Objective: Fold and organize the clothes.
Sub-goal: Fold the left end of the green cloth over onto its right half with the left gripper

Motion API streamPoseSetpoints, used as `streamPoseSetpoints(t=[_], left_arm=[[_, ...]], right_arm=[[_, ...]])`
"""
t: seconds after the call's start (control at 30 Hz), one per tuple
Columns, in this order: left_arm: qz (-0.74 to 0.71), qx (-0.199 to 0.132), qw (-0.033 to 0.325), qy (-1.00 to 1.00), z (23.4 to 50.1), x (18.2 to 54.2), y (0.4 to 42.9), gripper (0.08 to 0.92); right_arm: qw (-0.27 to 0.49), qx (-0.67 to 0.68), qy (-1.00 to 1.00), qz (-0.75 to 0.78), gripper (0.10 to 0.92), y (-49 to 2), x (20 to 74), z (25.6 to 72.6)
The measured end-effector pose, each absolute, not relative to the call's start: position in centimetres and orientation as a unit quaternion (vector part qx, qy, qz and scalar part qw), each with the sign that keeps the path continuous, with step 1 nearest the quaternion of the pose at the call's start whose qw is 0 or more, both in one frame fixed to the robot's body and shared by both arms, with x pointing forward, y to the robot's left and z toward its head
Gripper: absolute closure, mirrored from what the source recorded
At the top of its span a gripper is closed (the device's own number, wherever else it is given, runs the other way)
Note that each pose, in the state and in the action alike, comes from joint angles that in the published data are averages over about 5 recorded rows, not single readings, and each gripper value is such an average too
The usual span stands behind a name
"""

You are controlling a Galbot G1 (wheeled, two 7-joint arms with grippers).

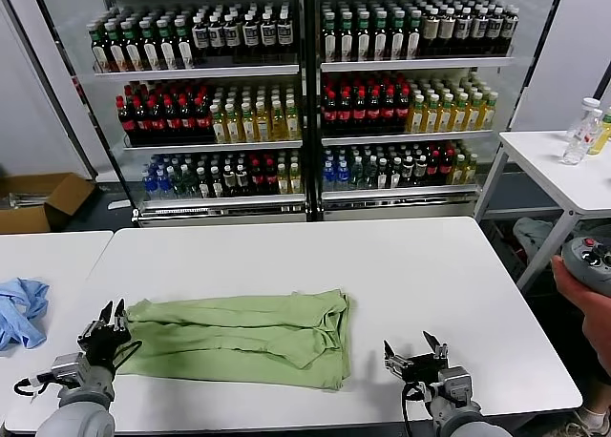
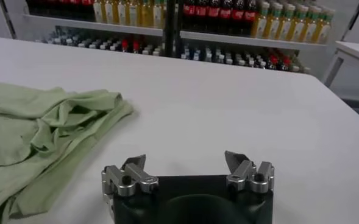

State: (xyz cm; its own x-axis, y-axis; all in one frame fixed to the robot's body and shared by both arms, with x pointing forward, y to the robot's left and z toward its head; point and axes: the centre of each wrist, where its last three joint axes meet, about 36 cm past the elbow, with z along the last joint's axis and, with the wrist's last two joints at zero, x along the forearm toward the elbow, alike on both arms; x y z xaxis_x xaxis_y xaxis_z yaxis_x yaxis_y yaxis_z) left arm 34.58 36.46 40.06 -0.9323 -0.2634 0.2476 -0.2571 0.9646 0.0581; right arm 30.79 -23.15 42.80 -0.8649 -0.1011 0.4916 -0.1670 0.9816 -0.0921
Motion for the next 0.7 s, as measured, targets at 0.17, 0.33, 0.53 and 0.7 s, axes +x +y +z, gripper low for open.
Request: streamPoseSetpoints(t=[0.17,0.33,0.53,0.7], left_arm=[[-0.005,0.123,0.141,-0.982,40.2,35.0,36.2,0.524],[0.008,0.104,0.159,-0.982,39.7,35.4,35.2,0.377],[0.004,0.102,0.176,-0.979,38.7,35.9,34.6,0.216],[-0.014,0.12,0.189,-0.975,38.0,36.2,35.0,0.179]], right_arm=[[0.251,0.068,-0.963,0.065,0.2,-23.2,30.8,42.8],[0.251,0.067,-0.964,0.064,0.2,-23.2,30.8,42.9],[0.25,0.065,-0.964,0.064,0.2,-23.4,30.8,42.9],[0.25,0.065,-0.964,0.062,0.2,-23.3,30.8,42.9]])
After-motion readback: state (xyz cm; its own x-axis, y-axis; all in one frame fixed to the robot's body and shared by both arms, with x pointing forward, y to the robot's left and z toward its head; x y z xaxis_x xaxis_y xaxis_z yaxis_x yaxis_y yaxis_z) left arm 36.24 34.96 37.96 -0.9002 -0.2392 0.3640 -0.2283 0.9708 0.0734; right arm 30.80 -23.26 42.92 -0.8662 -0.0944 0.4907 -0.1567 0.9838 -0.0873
